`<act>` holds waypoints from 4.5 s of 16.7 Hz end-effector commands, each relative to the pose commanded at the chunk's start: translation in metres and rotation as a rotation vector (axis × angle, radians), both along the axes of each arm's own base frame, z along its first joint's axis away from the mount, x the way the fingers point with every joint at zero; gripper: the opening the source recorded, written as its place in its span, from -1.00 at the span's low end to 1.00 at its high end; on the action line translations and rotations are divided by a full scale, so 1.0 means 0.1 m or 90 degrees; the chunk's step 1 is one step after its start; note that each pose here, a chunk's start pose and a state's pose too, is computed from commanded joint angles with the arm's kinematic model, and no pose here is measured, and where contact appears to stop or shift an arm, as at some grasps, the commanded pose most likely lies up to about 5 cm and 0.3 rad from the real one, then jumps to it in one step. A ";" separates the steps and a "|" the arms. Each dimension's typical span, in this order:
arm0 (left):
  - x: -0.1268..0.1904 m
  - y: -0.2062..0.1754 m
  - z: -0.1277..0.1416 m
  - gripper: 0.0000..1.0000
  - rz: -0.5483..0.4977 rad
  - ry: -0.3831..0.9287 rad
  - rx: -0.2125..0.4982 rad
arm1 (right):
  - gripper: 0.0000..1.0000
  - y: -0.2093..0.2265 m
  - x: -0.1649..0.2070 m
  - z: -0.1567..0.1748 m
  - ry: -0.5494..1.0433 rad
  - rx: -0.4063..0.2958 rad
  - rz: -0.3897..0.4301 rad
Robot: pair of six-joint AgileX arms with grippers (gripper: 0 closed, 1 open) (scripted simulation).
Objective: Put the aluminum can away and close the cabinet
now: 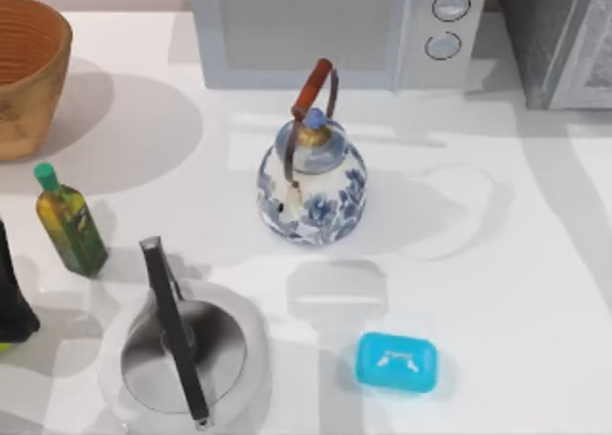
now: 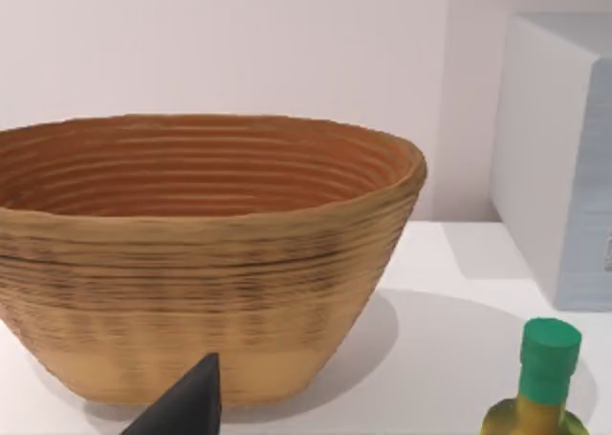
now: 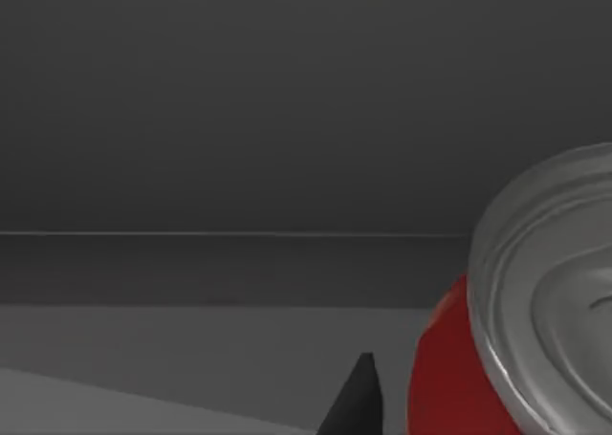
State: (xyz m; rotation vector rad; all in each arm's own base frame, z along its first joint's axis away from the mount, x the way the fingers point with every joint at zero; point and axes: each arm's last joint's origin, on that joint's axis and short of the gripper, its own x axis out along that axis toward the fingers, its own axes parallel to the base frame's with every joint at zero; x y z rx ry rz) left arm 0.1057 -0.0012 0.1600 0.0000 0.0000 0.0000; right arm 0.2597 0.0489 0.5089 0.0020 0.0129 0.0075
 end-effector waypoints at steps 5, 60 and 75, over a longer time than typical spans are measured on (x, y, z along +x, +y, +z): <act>0.00 0.00 0.00 1.00 0.000 0.000 0.000 | -1.00 0.03 0.50 0.03 0.044 -0.009 -0.006; 0.00 0.00 0.00 1.00 0.000 0.000 0.000 | 1.00 -0.35 0.00 -0.29 0.052 -0.036 -0.026; 0.00 0.00 0.00 1.00 0.000 0.000 0.000 | 1.00 -0.49 -1.54 -3.31 -0.003 -0.001 -0.002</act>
